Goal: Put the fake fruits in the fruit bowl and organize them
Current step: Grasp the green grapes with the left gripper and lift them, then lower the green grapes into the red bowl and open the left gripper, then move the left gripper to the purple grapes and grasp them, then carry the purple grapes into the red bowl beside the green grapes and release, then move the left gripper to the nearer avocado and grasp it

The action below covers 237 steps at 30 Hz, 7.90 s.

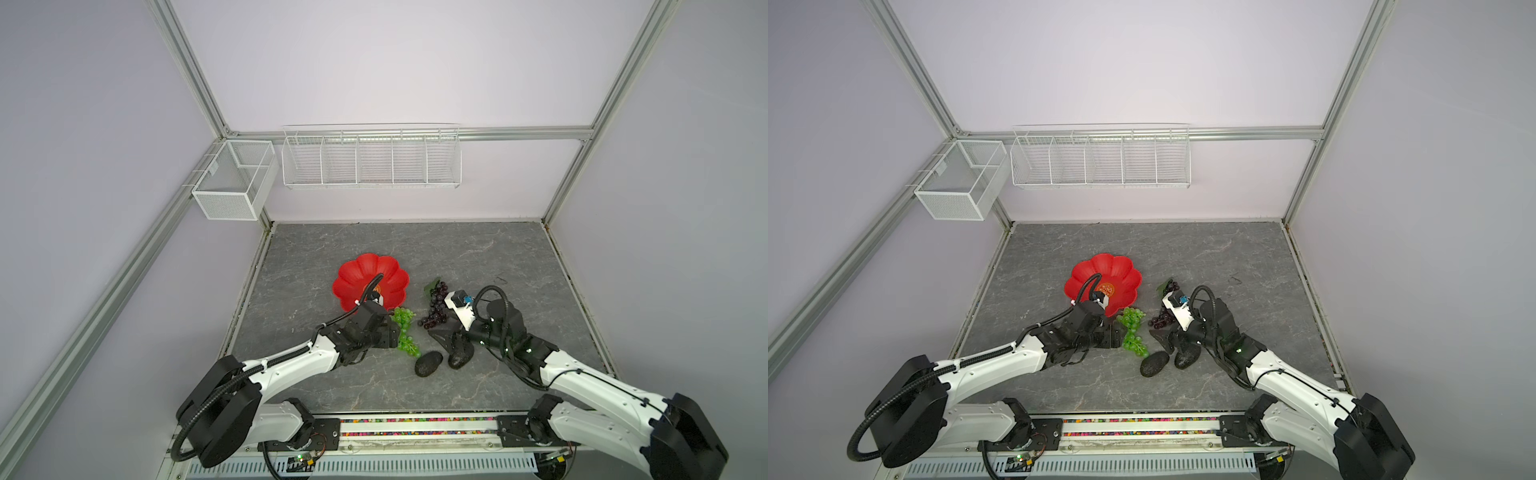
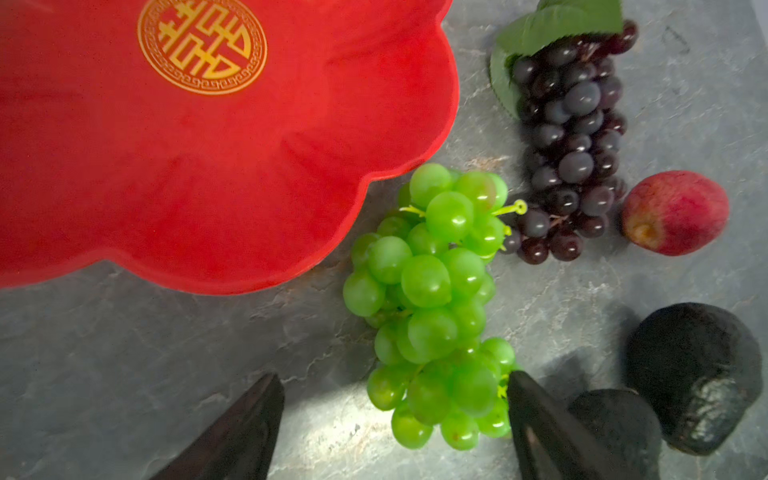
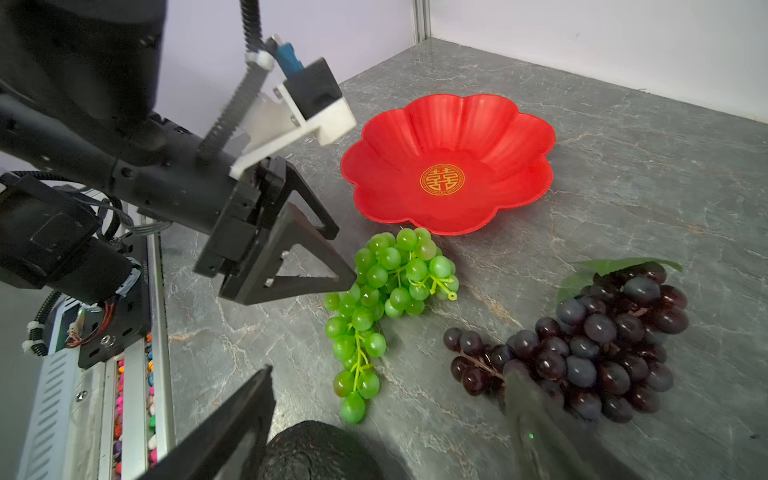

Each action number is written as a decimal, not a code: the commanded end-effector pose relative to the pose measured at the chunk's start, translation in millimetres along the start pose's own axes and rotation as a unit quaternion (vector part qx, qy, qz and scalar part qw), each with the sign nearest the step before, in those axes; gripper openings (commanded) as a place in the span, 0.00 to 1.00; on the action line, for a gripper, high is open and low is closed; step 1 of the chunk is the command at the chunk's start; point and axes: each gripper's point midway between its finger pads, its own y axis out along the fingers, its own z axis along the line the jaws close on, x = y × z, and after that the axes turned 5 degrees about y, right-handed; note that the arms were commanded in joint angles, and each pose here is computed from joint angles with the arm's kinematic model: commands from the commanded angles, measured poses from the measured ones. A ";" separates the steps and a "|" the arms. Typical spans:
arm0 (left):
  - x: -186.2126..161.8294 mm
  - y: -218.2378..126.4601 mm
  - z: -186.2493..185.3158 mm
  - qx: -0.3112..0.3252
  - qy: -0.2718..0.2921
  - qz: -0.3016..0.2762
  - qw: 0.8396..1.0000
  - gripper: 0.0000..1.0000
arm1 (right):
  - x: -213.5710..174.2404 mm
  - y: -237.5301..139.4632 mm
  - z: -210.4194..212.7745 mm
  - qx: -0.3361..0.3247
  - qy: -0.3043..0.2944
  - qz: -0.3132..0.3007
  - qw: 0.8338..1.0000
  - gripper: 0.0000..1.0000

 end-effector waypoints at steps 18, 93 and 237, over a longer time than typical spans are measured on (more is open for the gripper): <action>9.9 63.8 -28.5 -0.009 -0.003 0.057 0.998 0.44 | 3.9 2.5 -0.5 -0.002 -0.025 -0.013 1.000 0.88; 87.4 68.7 -124.9 -0.103 0.135 0.055 0.984 0.70 | -2.7 -25.7 -105.5 -0.140 0.191 -0.050 0.970 0.89; -45.7 1.9 -119.3 -0.167 0.297 0.046 0.939 0.80 | -39.0 -62.6 -16.4 -0.028 0.149 -0.017 0.988 0.88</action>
